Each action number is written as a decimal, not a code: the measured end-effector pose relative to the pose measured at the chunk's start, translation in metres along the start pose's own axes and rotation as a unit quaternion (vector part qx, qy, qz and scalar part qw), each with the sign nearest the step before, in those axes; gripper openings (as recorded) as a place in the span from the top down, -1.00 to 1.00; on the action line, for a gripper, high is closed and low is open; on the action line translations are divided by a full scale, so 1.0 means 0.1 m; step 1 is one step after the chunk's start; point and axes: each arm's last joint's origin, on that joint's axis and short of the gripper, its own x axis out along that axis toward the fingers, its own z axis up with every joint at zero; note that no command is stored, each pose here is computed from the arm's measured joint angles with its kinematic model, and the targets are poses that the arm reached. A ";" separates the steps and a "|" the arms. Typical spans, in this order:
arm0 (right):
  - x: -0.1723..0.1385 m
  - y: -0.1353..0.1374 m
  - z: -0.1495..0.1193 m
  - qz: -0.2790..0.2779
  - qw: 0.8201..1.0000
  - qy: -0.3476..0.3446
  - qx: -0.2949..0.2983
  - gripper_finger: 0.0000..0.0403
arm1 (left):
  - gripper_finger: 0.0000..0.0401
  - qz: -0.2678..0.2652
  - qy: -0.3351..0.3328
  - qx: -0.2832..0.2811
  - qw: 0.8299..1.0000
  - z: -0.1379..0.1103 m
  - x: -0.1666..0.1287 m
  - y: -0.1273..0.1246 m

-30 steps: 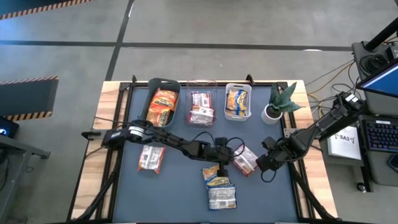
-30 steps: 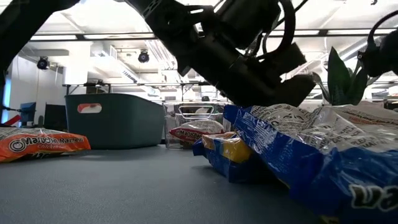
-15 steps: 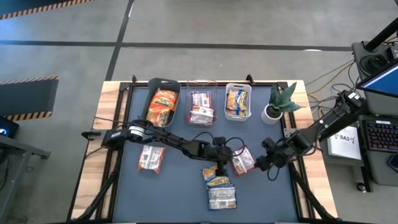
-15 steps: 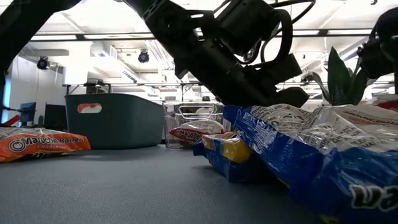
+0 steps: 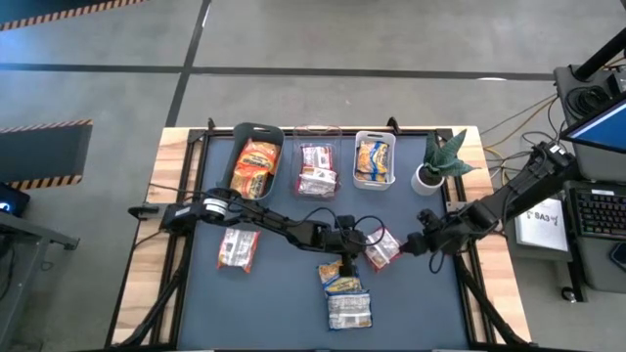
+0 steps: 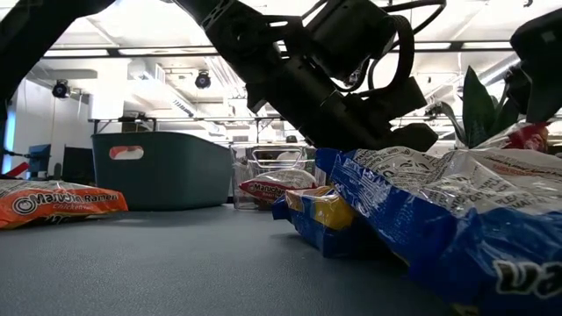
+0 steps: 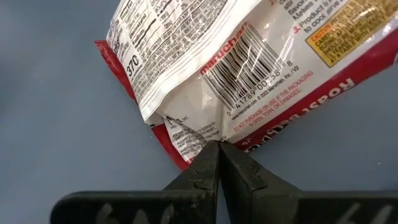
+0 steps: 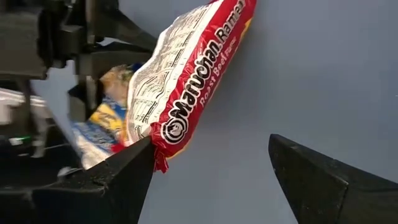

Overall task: Sort Maruchan noodles
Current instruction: Put the red noodle pack into the transparent bin

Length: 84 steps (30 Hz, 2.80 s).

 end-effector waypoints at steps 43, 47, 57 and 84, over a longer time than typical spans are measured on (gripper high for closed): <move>0.32 -0.21 -0.01 0.113 0.992 -0.051 0.024 -0.38 | 1.00 0.001 -0.003 -0.011 1.000 0.00 0.01 0.03; 0.36 -0.15 -0.03 0.131 0.989 -0.059 0.015 -0.31 | 1.00 0.001 -0.004 -0.011 1.000 0.00 0.01 0.03; 0.40 -0.13 -0.04 0.134 0.988 -0.070 0.016 0.15 | 1.00 0.001 -0.009 -0.012 1.000 0.01 0.01 0.03; 0.31 0.03 0.01 0.196 0.967 -0.162 -0.021 0.41 | 1.00 0.100 -0.015 0.060 0.993 0.37 -1.06 0.25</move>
